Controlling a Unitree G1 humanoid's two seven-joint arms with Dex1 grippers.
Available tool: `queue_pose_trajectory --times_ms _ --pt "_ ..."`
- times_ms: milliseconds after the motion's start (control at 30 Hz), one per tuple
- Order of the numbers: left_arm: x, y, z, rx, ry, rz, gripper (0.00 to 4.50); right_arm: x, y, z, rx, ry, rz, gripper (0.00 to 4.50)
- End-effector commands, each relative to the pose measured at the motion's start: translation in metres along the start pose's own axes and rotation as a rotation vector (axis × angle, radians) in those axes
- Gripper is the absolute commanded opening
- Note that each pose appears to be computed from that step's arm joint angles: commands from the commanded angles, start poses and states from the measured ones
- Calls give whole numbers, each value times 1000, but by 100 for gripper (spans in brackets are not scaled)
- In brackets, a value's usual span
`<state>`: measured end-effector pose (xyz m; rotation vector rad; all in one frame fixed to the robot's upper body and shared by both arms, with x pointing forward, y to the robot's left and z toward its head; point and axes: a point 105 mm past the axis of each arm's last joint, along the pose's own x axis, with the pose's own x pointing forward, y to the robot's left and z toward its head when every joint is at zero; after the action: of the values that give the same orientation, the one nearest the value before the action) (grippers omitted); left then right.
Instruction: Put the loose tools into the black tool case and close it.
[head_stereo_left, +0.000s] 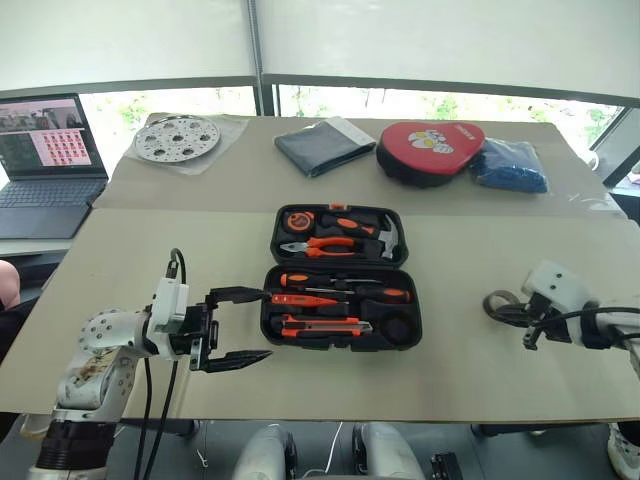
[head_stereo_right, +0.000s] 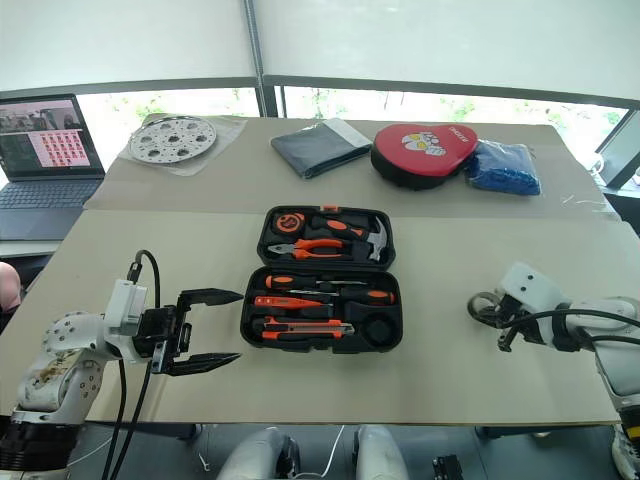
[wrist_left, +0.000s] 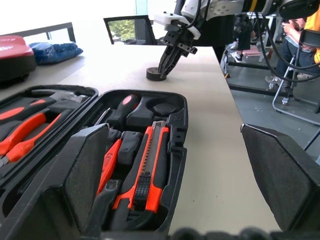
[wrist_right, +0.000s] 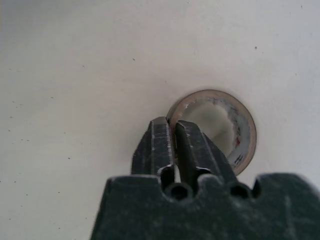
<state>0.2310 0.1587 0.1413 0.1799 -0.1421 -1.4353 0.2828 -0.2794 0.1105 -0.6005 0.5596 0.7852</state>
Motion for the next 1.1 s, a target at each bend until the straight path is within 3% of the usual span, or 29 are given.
queue_pose_trajectory --times_ms 33,100,200,467,767,900,1033,1100 --pt "-6 -1 -1 32 4 -1 450 -6 26 62 -118 -254 192 5" --pt "-9 -2 -5 39 22 14 450 -5 46 91 -112 -346 289 5" --pt "-12 -4 -10 45 40 22 450 3 71 105 -95 -329 393 5" --pt "-16 -7 -11 41 55 64 450 28 105 82 -77 -168 472 5" --pt "-14 3 -9 16 81 130 450 51 100 73 -80 -53 444 5" --pt "-15 10 -11 12 132 166 450 51 103 76 -158 -30 456 125" --pt "-22 19 -10 -28 139 243 450 29 102 106 -141 -217 546 256" --pt "-30 32 -14 -66 143 329 450 13 88 118 -33 -335 557 256"
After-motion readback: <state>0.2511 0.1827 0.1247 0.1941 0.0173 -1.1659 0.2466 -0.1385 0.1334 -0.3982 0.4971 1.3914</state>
